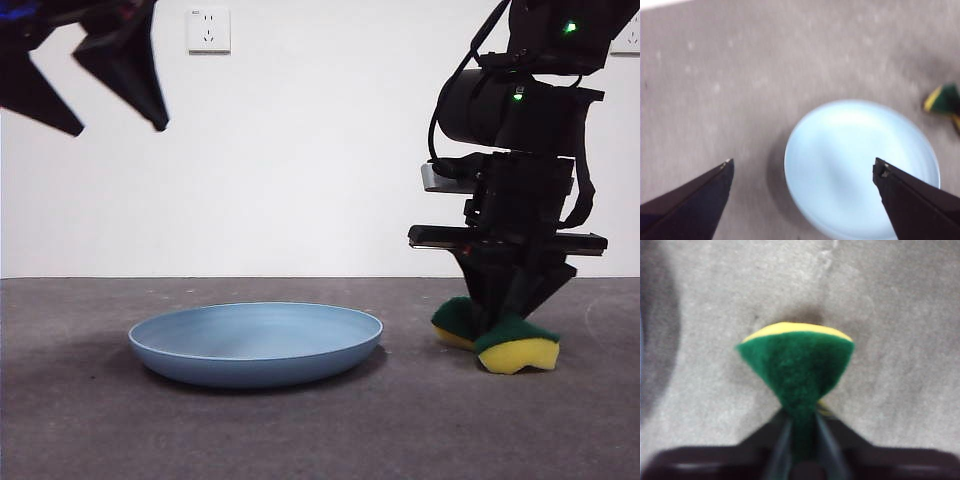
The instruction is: Pick up the plate,pick up the cloth,clean the plate with the cloth
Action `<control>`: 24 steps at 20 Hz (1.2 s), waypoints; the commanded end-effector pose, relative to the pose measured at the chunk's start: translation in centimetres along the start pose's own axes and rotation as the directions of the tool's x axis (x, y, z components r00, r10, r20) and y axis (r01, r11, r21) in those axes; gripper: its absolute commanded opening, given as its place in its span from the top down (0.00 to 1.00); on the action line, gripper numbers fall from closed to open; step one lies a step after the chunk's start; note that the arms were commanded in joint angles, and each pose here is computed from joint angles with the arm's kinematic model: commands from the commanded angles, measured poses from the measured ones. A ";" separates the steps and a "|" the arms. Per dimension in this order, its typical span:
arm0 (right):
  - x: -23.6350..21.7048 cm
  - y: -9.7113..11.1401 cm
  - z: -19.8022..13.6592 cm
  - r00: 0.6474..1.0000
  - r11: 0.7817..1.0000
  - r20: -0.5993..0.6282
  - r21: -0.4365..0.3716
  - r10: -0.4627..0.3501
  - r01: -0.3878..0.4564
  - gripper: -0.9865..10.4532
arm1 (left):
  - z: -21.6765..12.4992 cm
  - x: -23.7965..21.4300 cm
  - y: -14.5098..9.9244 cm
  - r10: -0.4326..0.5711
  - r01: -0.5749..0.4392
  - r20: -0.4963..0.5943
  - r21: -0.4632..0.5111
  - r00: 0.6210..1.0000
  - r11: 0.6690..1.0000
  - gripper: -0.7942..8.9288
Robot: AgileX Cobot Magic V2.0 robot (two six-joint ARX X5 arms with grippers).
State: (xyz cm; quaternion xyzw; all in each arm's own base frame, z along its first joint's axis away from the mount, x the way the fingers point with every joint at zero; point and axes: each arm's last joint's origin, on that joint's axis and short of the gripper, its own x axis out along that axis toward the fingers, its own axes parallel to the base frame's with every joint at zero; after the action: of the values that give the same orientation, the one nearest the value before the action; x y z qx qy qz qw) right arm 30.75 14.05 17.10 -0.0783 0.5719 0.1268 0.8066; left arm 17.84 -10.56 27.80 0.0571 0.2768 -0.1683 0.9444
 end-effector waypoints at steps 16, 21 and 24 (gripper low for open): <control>-3.5 -0.4 -0.1 0.995 0.999 0.091 -0.018 -0.048 0.050 0.50 | -0.4 -0.2 0.0 0.003 -0.003 -0.015 -0.002 1.000 1.000 0.49; -9.0 -0.4 -0.8 0.973 1.000 0.232 -0.027 0.000 0.006 0.92 | -0.4 -0.2 0.1 0.005 -0.005 -0.010 -0.004 1.000 1.000 0.93; -11.5 0.1 -1.6 0.923 0.995 0.375 -0.068 0.091 -0.071 0.92 | 0.0 -0.4 0.3 0.011 -0.011 0.034 -0.004 0.999 1.000 0.93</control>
State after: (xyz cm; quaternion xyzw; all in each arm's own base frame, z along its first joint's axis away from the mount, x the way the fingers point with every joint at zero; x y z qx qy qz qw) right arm 25.88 12.38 27.90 -0.0452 0.3991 0.1839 0.8972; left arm 17.68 -10.31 28.13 0.0531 0.2654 -0.1647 0.9485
